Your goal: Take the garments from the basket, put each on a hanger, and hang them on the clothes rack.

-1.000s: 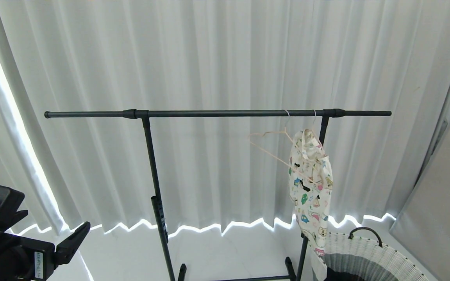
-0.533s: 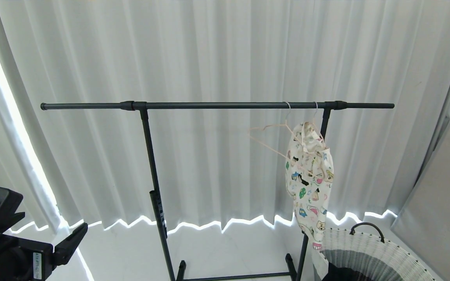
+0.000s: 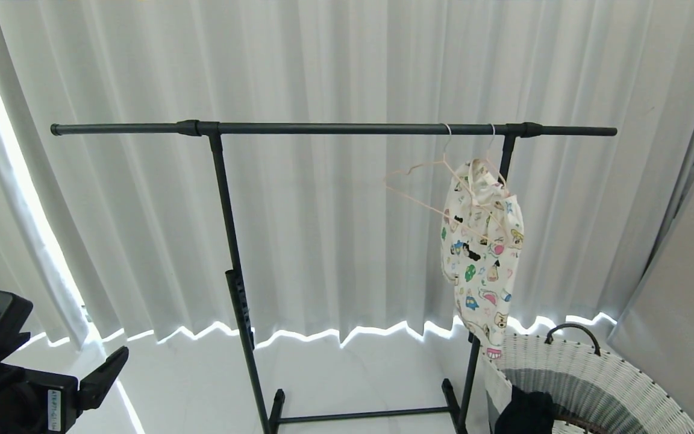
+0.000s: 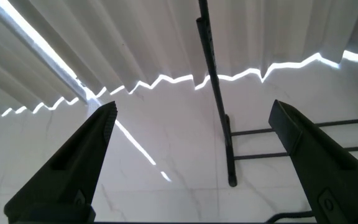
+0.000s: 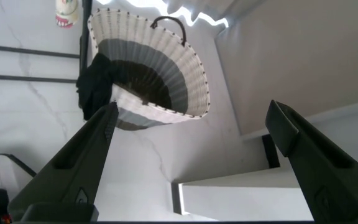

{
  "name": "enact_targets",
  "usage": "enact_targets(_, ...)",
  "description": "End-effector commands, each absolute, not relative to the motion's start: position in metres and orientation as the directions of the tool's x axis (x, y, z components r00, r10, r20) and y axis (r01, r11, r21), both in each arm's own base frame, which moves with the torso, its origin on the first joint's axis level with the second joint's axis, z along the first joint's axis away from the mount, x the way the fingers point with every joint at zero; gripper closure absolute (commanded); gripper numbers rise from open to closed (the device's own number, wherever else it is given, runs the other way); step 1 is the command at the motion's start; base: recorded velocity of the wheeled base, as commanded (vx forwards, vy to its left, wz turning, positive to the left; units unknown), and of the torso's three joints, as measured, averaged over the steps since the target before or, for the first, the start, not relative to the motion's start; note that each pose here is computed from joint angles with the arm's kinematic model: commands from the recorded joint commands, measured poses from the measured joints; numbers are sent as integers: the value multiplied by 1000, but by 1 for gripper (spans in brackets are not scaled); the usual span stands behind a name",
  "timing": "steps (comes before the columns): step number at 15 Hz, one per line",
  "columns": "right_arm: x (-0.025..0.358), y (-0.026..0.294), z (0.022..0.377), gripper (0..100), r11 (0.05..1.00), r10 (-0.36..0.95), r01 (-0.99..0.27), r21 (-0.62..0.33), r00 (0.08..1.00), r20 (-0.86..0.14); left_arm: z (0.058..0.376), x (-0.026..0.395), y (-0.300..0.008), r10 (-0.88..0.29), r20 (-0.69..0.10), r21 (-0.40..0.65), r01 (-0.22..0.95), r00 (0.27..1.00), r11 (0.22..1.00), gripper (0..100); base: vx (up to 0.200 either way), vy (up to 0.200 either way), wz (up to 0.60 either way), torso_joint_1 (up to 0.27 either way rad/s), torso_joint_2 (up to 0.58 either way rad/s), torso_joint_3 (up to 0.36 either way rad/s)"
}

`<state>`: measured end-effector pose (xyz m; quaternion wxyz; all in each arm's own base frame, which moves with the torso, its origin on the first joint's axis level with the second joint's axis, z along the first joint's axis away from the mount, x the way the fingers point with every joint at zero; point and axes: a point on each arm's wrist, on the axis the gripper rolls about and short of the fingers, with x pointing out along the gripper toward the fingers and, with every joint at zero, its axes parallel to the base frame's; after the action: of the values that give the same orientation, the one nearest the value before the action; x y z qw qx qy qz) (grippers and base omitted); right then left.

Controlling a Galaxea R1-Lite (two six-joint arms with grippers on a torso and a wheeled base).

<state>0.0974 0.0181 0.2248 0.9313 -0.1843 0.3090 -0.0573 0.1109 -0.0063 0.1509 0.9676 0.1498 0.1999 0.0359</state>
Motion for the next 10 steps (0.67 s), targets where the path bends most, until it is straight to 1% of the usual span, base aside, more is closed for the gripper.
enact_targets(1, 98, 18, 223, 0, 924, -221, -12, -381, 797, -561, 150, 111, -6, 132, -381, 305, -10, 915, 952, 0, 0, 0, 0, -207, 491, 281)
enact_targets(5, 99, 19, 219, 0, 924, -221, -12, -382, 798, -560, 150, 111, -6, 133, -381, 305, -11, 915, 952, 0, 0, 0, 0, -206, 489, 284)
enact_targets(10, 99, 19, 217, 0, 923, -222, -14, -384, 795, -565, 149, 111, -6, 132, -383, 305, -9, 914, 952, 0, 0, 0, 0, -182, 472, 288)
